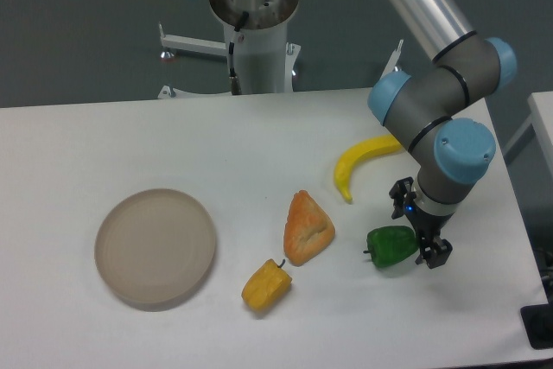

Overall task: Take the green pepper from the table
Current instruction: 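Lower the open gripper down onto the green bell pepper, then close the gripper around the green bell pepper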

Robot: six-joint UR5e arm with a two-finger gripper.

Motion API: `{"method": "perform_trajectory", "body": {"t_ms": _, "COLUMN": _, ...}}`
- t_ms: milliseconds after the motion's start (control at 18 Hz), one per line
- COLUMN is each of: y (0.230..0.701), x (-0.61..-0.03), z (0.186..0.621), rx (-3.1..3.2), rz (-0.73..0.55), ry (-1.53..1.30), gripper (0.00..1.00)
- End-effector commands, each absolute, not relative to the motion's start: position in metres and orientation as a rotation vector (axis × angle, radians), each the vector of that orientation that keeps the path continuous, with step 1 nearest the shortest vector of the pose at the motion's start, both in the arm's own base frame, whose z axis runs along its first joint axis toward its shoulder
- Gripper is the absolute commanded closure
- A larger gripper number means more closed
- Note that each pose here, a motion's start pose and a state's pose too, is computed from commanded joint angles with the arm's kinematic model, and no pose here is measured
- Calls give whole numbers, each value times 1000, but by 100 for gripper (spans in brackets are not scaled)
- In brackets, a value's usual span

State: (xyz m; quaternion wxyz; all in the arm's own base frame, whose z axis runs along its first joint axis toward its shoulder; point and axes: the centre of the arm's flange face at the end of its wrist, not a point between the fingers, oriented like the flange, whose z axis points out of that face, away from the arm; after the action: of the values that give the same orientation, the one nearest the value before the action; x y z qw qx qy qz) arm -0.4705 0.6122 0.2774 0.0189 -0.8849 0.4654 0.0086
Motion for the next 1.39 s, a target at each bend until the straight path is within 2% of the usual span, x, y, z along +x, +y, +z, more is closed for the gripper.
{"method": "perform_trajectory", "body": {"t_ms": 722, "y": 615, "x": -453, "z": 244, "rx": -2785, "rz": -46, "ry": 1475, "gripper": 0}}
{"method": "perform_trajectory", "body": {"t_ms": 778, "y": 615, "x": -453, "z": 244, "rx": -2789, "rz": -45, "ry": 1469, "gripper": 6}}
{"method": "perform_trajectory", "body": {"t_ms": 833, "y": 616, "x": -451, "z": 244, "rx": -2791, "rz": -45, "ry": 1467, "gripper": 28}}
{"method": "perform_trajectory", "body": {"t_ms": 944, "y": 619, "x": -449, "z": 247, "rx": -2794, "rz": -40, "ry": 1458, "gripper": 55}}
{"method": "perform_trajectory", "body": {"t_ms": 1389, "y": 617, "x": -444, "z": 301, "rx": -2855, "rz": 59, "ry": 1260, "gripper": 57}}
